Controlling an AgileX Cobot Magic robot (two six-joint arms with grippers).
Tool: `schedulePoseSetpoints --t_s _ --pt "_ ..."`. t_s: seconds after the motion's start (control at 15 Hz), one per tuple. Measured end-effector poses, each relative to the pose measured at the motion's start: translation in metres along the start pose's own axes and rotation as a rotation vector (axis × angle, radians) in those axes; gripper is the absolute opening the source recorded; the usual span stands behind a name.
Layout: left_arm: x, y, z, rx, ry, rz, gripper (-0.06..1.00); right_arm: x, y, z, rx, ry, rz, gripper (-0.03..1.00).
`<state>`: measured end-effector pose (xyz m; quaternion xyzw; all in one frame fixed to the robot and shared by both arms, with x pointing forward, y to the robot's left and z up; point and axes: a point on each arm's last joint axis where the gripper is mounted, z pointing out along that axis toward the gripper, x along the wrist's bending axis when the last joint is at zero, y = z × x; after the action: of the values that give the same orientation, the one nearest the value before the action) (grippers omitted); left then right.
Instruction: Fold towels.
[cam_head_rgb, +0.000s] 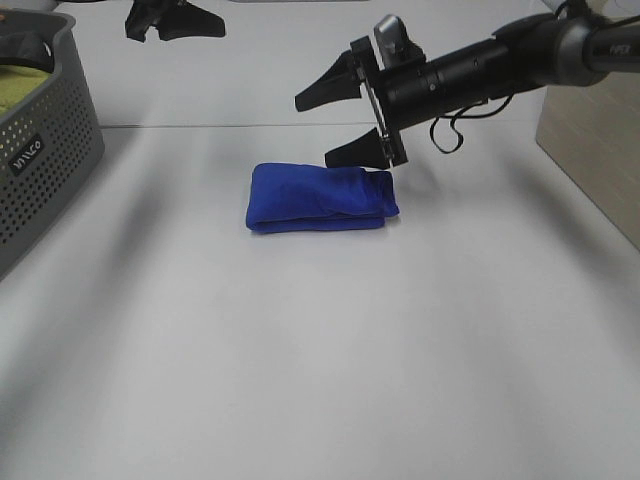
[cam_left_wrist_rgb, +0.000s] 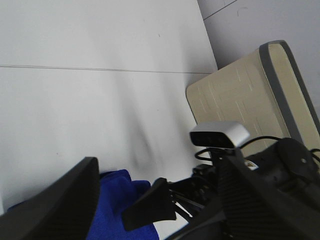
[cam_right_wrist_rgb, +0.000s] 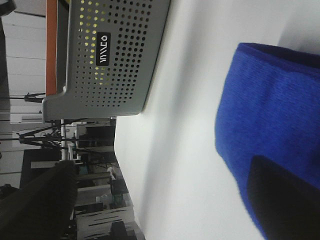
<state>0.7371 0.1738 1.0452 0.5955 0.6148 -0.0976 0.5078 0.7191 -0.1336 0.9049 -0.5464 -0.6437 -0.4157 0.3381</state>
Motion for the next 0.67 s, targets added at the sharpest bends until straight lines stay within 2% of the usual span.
schedulePoseSetpoints --t_s 0.2,0.4,0.53,0.6,0.67 --pt "-0.004 -0.004 -0.002 0.044 -0.009 0.028 0.65 -0.024 -0.004 0.010 0.024 -0.020 0.022 0.86" --pt "0.001 -0.010 -0.002 0.115 0.041 0.081 0.65 -0.033 -0.005 0.006 0.031 -0.104 0.035 0.85" --pt "0.005 -0.014 -0.006 0.176 0.107 0.124 0.65 -0.031 -0.004 -0.002 0.032 -0.115 0.028 0.85" --pt "0.004 -0.015 -0.012 0.196 0.144 0.151 0.65 -0.023 -0.001 -0.008 0.032 -0.132 -0.002 0.85" --pt "-0.004 -0.014 -0.023 0.207 0.180 0.193 0.65 -0.004 0.002 -0.020 0.032 -0.181 -0.044 0.85"
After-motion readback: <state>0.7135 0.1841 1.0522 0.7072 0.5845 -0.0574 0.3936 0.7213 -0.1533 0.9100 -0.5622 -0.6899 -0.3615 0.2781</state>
